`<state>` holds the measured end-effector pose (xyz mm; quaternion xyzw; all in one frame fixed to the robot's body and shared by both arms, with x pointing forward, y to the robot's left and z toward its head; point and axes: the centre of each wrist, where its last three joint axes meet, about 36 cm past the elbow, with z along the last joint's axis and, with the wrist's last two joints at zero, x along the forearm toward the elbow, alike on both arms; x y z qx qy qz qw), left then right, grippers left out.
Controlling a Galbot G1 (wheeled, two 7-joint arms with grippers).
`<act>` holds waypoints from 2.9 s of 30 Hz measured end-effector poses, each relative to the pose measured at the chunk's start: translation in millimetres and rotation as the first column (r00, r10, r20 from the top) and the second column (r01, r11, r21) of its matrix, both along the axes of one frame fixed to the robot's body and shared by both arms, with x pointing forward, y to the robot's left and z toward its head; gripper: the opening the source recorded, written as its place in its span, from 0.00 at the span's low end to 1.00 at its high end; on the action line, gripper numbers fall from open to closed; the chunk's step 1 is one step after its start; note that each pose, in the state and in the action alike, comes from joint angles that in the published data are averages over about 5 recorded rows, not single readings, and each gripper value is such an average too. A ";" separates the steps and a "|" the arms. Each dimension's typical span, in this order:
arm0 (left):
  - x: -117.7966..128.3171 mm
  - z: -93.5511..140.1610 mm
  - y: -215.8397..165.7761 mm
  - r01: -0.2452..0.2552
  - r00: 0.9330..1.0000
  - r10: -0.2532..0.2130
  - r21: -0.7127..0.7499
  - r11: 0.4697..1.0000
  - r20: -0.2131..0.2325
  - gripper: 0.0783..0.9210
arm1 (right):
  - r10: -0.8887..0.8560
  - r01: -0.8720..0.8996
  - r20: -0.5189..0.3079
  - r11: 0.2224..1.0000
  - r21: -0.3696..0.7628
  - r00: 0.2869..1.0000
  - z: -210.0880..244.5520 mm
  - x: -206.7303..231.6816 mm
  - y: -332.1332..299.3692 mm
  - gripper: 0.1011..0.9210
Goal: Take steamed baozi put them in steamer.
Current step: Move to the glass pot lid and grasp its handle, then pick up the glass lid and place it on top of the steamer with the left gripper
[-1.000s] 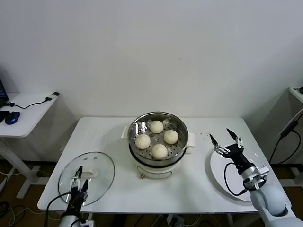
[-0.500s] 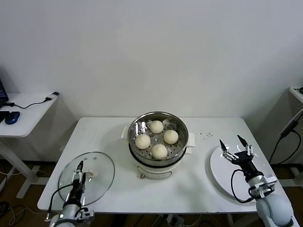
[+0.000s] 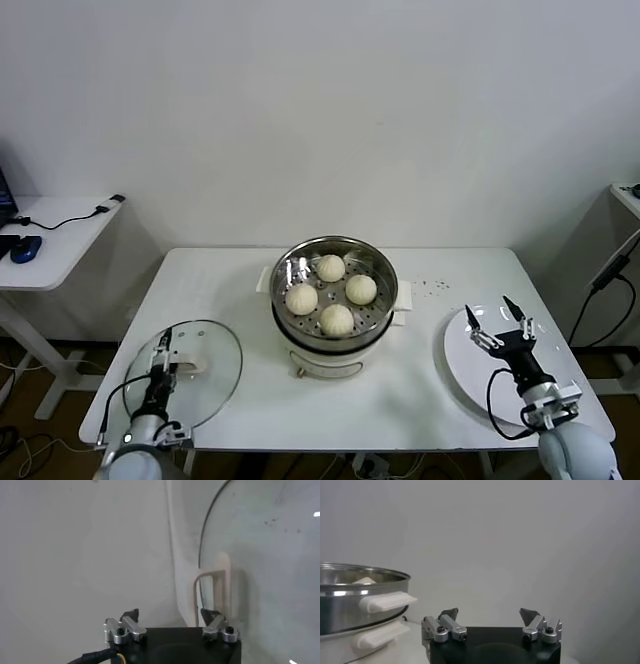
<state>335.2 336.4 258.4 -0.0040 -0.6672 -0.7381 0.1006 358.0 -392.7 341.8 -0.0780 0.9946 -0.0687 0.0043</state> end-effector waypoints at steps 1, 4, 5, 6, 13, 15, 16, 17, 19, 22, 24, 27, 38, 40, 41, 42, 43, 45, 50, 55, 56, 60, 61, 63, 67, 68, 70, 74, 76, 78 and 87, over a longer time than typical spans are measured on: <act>0.7 -0.6 0.6 0.001 1.000 -0.001 -0.005 1.000 0.000 0.77 | -0.001 0.001 -0.001 1.000 0.000 1.000 -1.0 -0.4 0.3 0.88; 2.2 -2.0 1.4 0.004 1.000 -0.004 -0.022 1.000 0.001 0.66 | -0.003 0.003 -0.003 1.000 -0.001 1.000 -3.8 -1.9 0.8 0.88; 2.6 -2.3 1.5 0.005 1.000 -0.005 -0.026 1.000 0.001 0.63 | -0.004 0.004 -0.004 1.000 -0.002 1.000 -4.6 -2.4 0.7 0.88; 3.1 -2.6 1.5 0.007 1.000 -0.007 -0.031 0.999 0.001 0.59 | -0.005 0.005 -0.005 1.000 -0.002 1.000 -5.3 -2.9 0.5 0.88; 6.0 -3.9 0.2 0.019 1.000 -0.019 -0.060 0.998 0.001 0.35 | -0.014 0.014 -0.008 1.000 -0.002 1.000 -8.7 -5.7 -0.9 0.88; 5.8 -3.9 0.1 0.020 1.000 -0.020 -0.067 0.998 0.002 0.28 | -0.015 0.015 -0.008 1.000 -0.002 1.000 -9.2 -6.2 -1.2 0.88; 5.7 -3.7 0.2 0.020 1.000 -0.020 -0.070 0.997 0.003 0.25 | -0.016 0.016 -0.008 1.000 -0.002 1.000 -9.4 -6.4 -1.4 0.88; 5.4 -3.3 0.4 0.021 1.000 -0.020 -0.073 0.997 0.003 0.22 | -0.017 0.017 -0.008 1.000 -0.002 1.000 -9.5 -6.5 -1.6 0.88; 4.8 -1.9 0.7 0.022 1.000 -0.021 -0.077 0.997 0.005 0.15 | -0.020 0.020 -0.008 1.000 -0.002 1.000 -9.7 -6.7 -2.2 0.88; 3.5 2.2 0.4 0.024 1.000 -0.023 -0.084 0.996 0.010 0.09 | -0.024 0.024 -0.008 1.000 -0.002 1.000 -9.9 -6.6 -3.3 0.88; 2.3 6.9 -0.2 0.025 1.000 -0.024 -0.087 0.996 0.015 0.09 | -0.026 0.026 -0.008 1.000 -0.004 1.000 -10.0 -6.5 -4.4 0.88; 0.0 17.3 -1.4 0.026 0.999 -0.024 -0.089 0.996 0.029 0.09 | -0.031 0.031 -0.007 0.999 -0.006 0.999 -9.7 -5.6 -6.8 0.88; -9.6 86.3 -12.1 -0.004 0.993 0.010 -0.049 0.999 0.122 0.09 | -0.034 0.034 -0.008 0.999 -0.031 0.999 -8.1 1.8 -14.4 0.88; -8.5 104.0 -15.5 -0.020 0.989 0.026 -0.041 0.999 0.145 0.09 | -0.034 0.034 -0.008 0.999 -0.037 0.999 -7.8 3.5 -15.6 0.88; -7.7 113.3 -17.6 -0.029 0.987 0.034 -0.039 0.999 0.157 0.09 | -0.034 0.034 -0.008 0.999 -0.039 0.999 -7.5 4.3 -16.1 0.88; -6.7 122.3 -19.9 -0.037 0.985 0.043 -0.036 0.999 0.168 0.09 | -0.034 0.034 -0.009 0.999 -0.042 0.999 -7.3 5.0 -16.6 0.88; -5.5 131.3 -22.6 -0.046 0.983 0.052 -0.033 0.998 0.178 0.09 | -0.034 0.033 -0.009 0.998 -0.044 0.999 -7.1 5.7 -17.0 0.88; -2.3 147.9 -28.5 -0.064 0.978 0.068 -0.027 0.998 0.196 0.09 | -0.033 0.032 -0.010 0.998 -0.046 0.999 -6.8 6.9 -17.6 0.88; 11.1 183.5 -50.7 -0.096 0.969 0.099 -0.025 0.995 0.225 0.09 | -0.033 0.032 -0.014 0.998 -0.055 0.999 -7.8 10.7 -19.1 0.88; 25.2 206.5 -85.5 -0.101 0.971 0.110 -0.053 0.993 0.213 0.09 | -0.038 0.037 -0.013 0.997 -0.061 0.999 -8.5 15.2 -19.2 0.88; 27.9 210.0 -93.4 -0.099 0.972 0.110 -0.061 0.993 0.208 0.09 | -0.039 0.038 -0.013 0.997 -0.062 0.999 -8.9 15.7 -19.3 0.88; 39.3 221.5 -127.8 -0.084 0.975 0.101 -0.093 0.992 0.197 0.09 | -0.046 0.045 -0.015 0.997 -0.063 0.999 -10.8 15.8 -20.1 0.88; 42.3 223.6 -136.8 -0.079 0.975 0.098 -0.101 0.992 0.197 0.09 | -0.048 0.047 -0.015 0.997 -0.064 0.999 -11.1 15.6 -20.4 0.88; 48.6 227.0 -154.9 -0.069 0.976 0.091 -0.116 0.991 0.199 0.09 | -0.052 0.051 -0.015 0.997 -0.066 0.999 -11.5 15.1 -21.1 0.88; 60.7 230.9 -191.3 -0.038 0.977 0.067 -0.145 0.989 0.202 0.09 | -0.060 0.059 -0.015 0.996 -0.069 0.998 -12.9 12.9 -22.3 0.88; 63.8 231.2 -200.4 -0.030 0.978 0.061 -0.152 0.988 0.202 0.09 | -0.063 0.062 -0.016 0.996 -0.069 0.998 -13.5 12.0 -22.8 0.88; 69.3 231.2 -218.1 -0.013 0.979 0.047 -0.166 0.986 0.200 0.09 | -0.069 0.068 -0.017 0.995 -0.071 0.997 -14.7 10.4 -24.1 0.88; 78.2 229.0 -251.6 0.026 0.981 0.011 -0.183 0.983 0.194 0.09 | -0.080 0.079 -0.017 0.994 -0.073 0.997 -16.4 8.7 -26.4 0.88; 81.1 225.9 -266.5 0.044 0.983 -0.009 -0.186 0.981 0.185 0.09 | -0.083 0.082 -0.016 0.994 -0.073 0.996 -17.0 8.3 -26.6 0.88; 83.1 221.8 -279.7 0.060 0.984 -0.027 -0.188 0.980 0.173 0.09 | -0.085 0.084 -0.016 0.994 -0.074 0.996 -17.7 8.0 -26.4 0.88; 92.5 209.7 -322.7 0.107 0.984 -0.077 -0.190 0.976 0.159 0.09 | -0.093 0.091 -0.020 0.993 -0.072 0.996 -22.1 7.2 -25.7 0.88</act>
